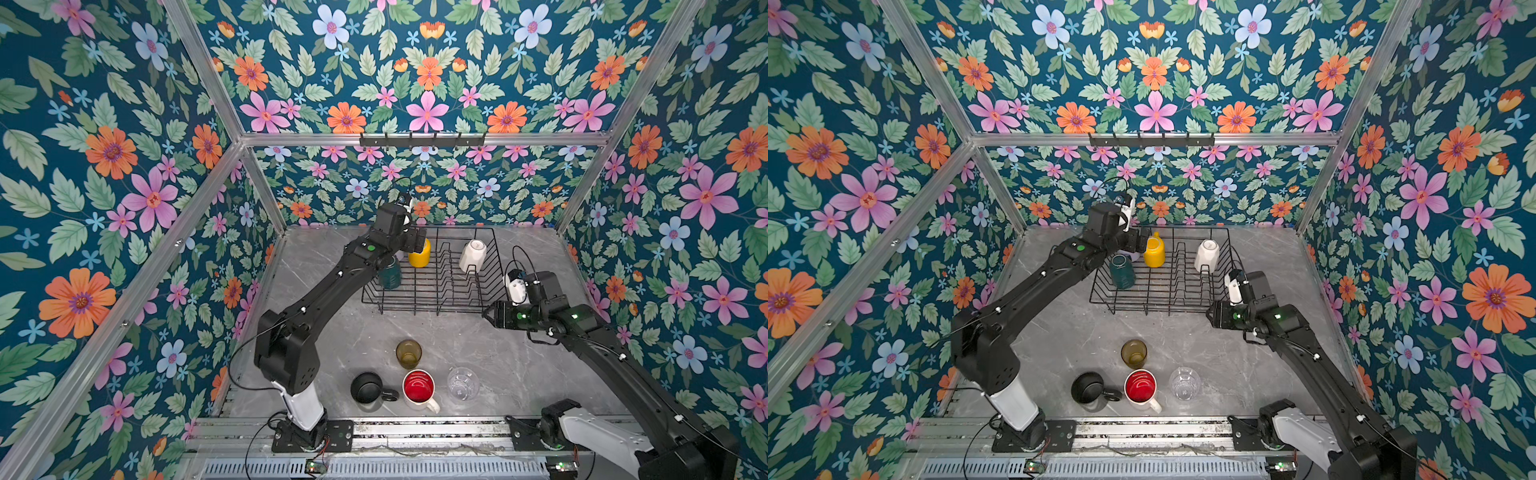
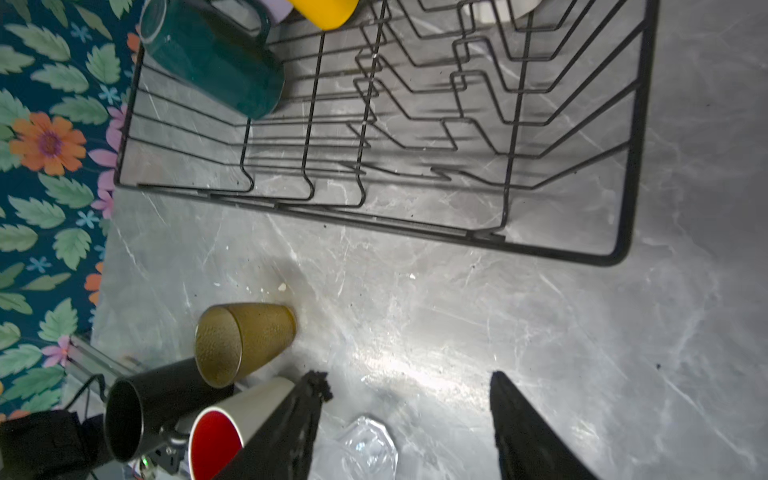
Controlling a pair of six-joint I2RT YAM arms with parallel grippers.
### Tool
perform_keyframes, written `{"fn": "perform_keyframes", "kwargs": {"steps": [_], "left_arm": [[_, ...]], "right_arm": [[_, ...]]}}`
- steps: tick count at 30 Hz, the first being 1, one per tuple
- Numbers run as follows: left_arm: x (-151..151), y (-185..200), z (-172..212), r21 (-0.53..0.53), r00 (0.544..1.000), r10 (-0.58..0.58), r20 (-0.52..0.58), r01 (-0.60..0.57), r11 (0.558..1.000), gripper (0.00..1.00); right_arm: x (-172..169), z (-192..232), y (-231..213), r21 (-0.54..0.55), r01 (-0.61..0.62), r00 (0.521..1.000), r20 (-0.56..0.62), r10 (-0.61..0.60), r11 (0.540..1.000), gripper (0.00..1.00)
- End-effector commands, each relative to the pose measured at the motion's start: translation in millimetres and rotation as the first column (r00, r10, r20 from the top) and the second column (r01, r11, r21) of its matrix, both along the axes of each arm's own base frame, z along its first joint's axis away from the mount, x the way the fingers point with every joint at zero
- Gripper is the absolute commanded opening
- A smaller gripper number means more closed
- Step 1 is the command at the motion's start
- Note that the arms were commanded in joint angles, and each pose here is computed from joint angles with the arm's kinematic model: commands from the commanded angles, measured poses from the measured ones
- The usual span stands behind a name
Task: Load the cups into the dish rack
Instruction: 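Move the right gripper to the clear glass while the left holds the mug, then close the right gripper on the clear glass while the left releases the mug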
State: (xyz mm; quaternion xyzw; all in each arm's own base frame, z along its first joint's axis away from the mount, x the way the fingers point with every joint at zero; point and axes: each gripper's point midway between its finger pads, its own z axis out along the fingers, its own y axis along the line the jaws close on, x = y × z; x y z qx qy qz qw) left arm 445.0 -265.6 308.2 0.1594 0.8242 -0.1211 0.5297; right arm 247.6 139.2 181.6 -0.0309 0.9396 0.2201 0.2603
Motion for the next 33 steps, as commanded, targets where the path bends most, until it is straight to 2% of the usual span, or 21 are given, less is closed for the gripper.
{"fn": "perform_keyframes", "kwargs": {"steps": [1,8,14,24,29,33], "left_arm": [[-9,17,33,-0.065,0.991,0.056,0.12,-0.049,0.997,0.97],[-45,58,48,-0.125,0.969,0.144,0.201,-0.121,0.985,0.99],[-62,79,47,-0.15,0.958,0.196,0.208,-0.167,0.975,1.0],[-76,96,45,-0.185,0.949,0.237,0.208,-0.2,0.962,1.0],[-78,99,46,-0.189,0.947,0.242,0.211,-0.204,0.961,1.0],[-78,100,44,-0.186,0.947,0.245,0.208,-0.208,0.96,1.0]], "right_arm": [[-29,-12,-5,-0.094,-0.012,0.998,-0.069,0.006,0.995,0.64],[-71,-29,11,-0.118,-0.075,0.988,-0.143,0.058,0.99,0.62],[-89,-44,22,-0.107,-0.113,0.978,-0.189,0.091,0.988,0.59],[-102,-70,38,-0.12,-0.147,0.965,-0.234,0.116,0.982,0.55],[-101,-84,41,-0.126,-0.139,0.963,-0.249,0.104,0.982,0.47],[-103,-90,44,-0.125,-0.15,0.96,-0.258,0.114,0.981,0.44]]}}
